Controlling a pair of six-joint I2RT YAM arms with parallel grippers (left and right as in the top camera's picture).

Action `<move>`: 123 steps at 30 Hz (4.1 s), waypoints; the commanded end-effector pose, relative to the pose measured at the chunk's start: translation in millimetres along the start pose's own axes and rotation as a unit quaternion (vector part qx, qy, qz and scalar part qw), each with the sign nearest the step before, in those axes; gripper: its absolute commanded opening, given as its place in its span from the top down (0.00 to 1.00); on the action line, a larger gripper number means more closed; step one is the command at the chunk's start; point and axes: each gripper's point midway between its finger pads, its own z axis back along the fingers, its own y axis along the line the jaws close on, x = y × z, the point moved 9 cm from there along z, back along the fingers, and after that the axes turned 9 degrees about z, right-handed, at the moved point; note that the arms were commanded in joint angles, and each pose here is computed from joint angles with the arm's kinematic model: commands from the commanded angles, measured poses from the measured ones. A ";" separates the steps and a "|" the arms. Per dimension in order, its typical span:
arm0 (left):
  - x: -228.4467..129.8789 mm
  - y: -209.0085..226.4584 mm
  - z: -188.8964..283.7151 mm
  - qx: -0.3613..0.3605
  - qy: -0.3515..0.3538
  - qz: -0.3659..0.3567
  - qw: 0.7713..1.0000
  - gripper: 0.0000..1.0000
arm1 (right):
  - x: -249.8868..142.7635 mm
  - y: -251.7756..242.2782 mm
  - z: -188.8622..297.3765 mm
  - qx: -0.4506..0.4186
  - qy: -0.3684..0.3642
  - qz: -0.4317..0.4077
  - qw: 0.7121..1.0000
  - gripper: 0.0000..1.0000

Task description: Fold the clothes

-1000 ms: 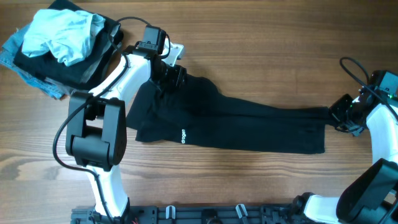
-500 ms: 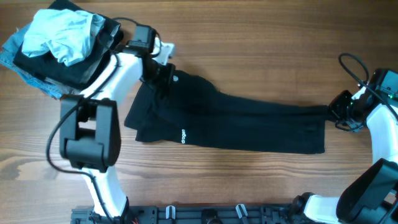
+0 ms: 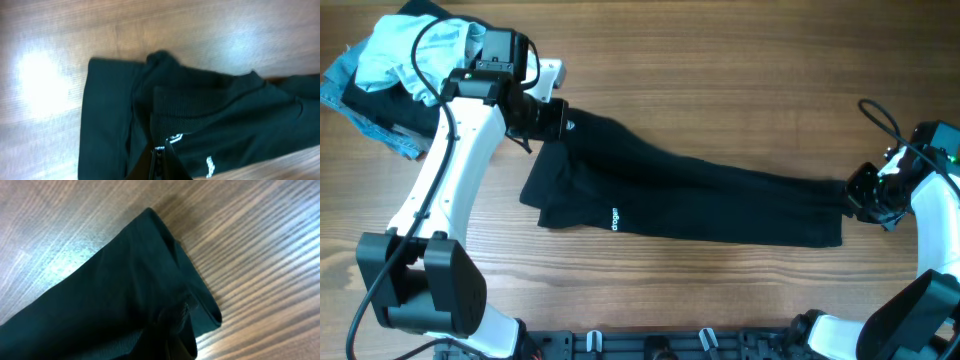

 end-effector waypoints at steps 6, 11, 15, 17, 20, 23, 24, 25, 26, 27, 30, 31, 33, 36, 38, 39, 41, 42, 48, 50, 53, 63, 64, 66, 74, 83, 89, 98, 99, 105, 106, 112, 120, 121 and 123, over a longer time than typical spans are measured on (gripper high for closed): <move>-54.0 10.4 -26.8 0.034 0.113 0.018 0.993 0.96 | 6.7 -4.8 6.3 -0.024 -0.031 -0.007 0.999 0.95; -78.7 15.7 -45.9 0.036 0.154 0.023 0.987 0.96 | 8.3 -4.6 6.4 -0.023 -0.036 -0.006 0.999 0.94; -81.0 14.7 -46.6 0.029 0.160 0.028 0.986 0.52 | 5.1 -9.1 6.5 -0.049 -0.027 -0.008 0.998 0.29; -82.5 14.9 -46.0 0.030 0.165 0.028 0.985 0.48 | 5.7 -10.7 6.7 -0.059 -0.030 -0.009 0.998 0.25; -84.1 14.9 -45.4 0.030 0.170 0.030 0.984 0.48 | 7.7 -9.2 6.2 -0.050 -0.035 -0.009 0.998 0.22; -83.2 13.5 -44.9 0.023 0.169 0.030 0.985 0.65 | 9.4 -6.2 -10.3 -0.022 -0.018 0.006 1.000 0.21; -82.7 13.2 -44.4 0.022 0.167 0.030 0.985 0.65 | 9.5 -6.2 -17.7 -0.016 -0.008 0.006 1.000 0.18; -82.2 13.1 -44.2 0.022 0.165 0.030 0.986 0.63 | 9.5 -6.4 -26.6 -0.012 0.008 0.004 1.000 0.17; -81.5 13.0 -44.2 0.021 0.163 0.029 0.986 0.59 | 9.3 -5.9 -33.8 -0.004 0.023 0.005 1.000 0.15; -80.3 12.8 -44.6 0.020 0.159 0.028 0.987 0.58 | 8.7 -5.1 -43.8 0.008 0.044 0.010 0.999 0.12; -71.9 10.5 -48.1 0.015 0.130 0.024 0.991 0.66 | 4.9 -9.4 -73.6 0.004 0.103 0.001 0.995 0.11; -70.1 10.2 -49.3 0.015 0.124 0.030 0.992 0.75 | 3.2 -10.5 -79.8 0.003 0.117 -0.001 0.993 0.11; -67.2 10.4 -51.7 0.015 0.111 0.042 0.993 0.91 | -1.5 -8.6 -92.1 0.028 0.148 0.011 0.989 0.17; -63.8 10.1 -52.7 0.013 0.100 0.039 0.994 0.92 | -8.2 -0.4 -98.4 0.090 0.166 0.016 0.982 0.66; -61.9 9.9 -53.0 0.012 0.094 0.037 0.995 0.93 | -7.6 -1.3 -97.3 0.085 0.164 0.016 0.983 0.96; -61.6 9.9 -53.1 0.011 0.093 0.037 0.995 0.93 | -4.0 -4.7 -93.6 0.073 0.158 0.013 0.985 0.96; -61.6 9.9 -53.1 0.011 0.093 0.037 0.995 0.94 | 15.2 -20.8 -70.9 0.028 0.118 -0.022 0.992 0.96; -61.8 9.9 -53.1 0.012 0.093 0.037 0.995 0.94 | 26.6 -29.1 -55.0 0.019 0.093 -0.033 0.995 0.96; -55.9 9.5 -53.8 0.008 0.075 0.033 0.997 0.82 | 59.0 -44.8 27.5 0.049 -0.020 -0.028 0.998 0.96; -53.1 9.0 -53.8 0.007 0.067 0.031 0.997 0.74 | 57.7 -31.3 29.5 0.067 -0.019 -0.010 0.997 0.96; -46.4 6.8 -48.9 0.005 0.055 0.028 0.998 0.69 | 50.2 4.4 24.1 0.074 0.008 0.043 0.996 0.96; -35.7 3.0 -40.7 0.002 0.037 0.023 0.999 0.43 | -27.9 167.5 -15.5 0.057 0.074 0.247 0.964 0.93; -36.2 3.1 -40.6 0.002 0.038 0.024 0.999 0.42 | -34.1 171.6 -22.0 0.030 0.075 0.248 0.965 0.92; -37.2 3.2 -40.6 0.003 0.042 0.025 0.999 0.41 | -39.5 180.7 -28.7 0.027 0.075 0.263 0.961 0.78; -41.1 3.6 -40.5 0.004 0.054 0.028 0.998 0.34 | -26.6 180.2 -5.7 0.051 0.029 0.266 0.962 0.48; -41.2 -3.8 -40.3 -0.041 0.058 0.027 0.997 0.25 | -45.7 171.5 -61.0 0.049 0.102 0.300 0.947 0.94; -41.4 -3.7 -40.3 -0.041 0.059 0.028 0.997 0.24 | -120.8 195.9 -55.6 0.240 0.219 0.502 0.802 0.96; -45.8 -14.4 -63.2 -0.103 0.101 0.033 0.989 0.13 | -55.8 165.4 8.4 0.105 -0.014 0.328 0.939 0.95; -47.2 -19.2 -73.8 -0.125 0.113 0.032 0.985 0.11 | -52.0 161.3 8.2 0.103 -0.014 0.315 0.943 0.95; -64.5 -43.7 -127.2 -0.187 0.193 0.022 0.963 0.03 | -49.4 155.4 7.4 0.098 -0.008 0.304 0.947 0.95; -67.9 -45.6 -133.5 -0.185 0.203 0.021 0.961 0.01 | -49.8 155.0 7.4 0.098 -0.007 0.304 0.948 0.95; -85.4 -69.2 -161.1 -0.184 0.236 -0.014 0.954 0.07 | -49.4 155.4 7.4 0.098 -0.008 0.305 0.947 0.96; -99.2 -87.5 -164.7 -0.169 0.254 -0.046 0.951 0.96 | -49.4 155.3 7.4 0.098 -0.008 0.305 0.947 0.95; -97.5 -82.2 -161.5 -0.163 0.258 -0.036 0.952 0.96 | -49.4 155.3 7.4 0.098 -0.008 0.305 0.947 0.95; -87.9 -66.0 -145.8 -0.131 0.268 -0.007 0.955 0.96 | -49.6 155.1 7.4 0.098 -0.008 0.305 0.947 0.96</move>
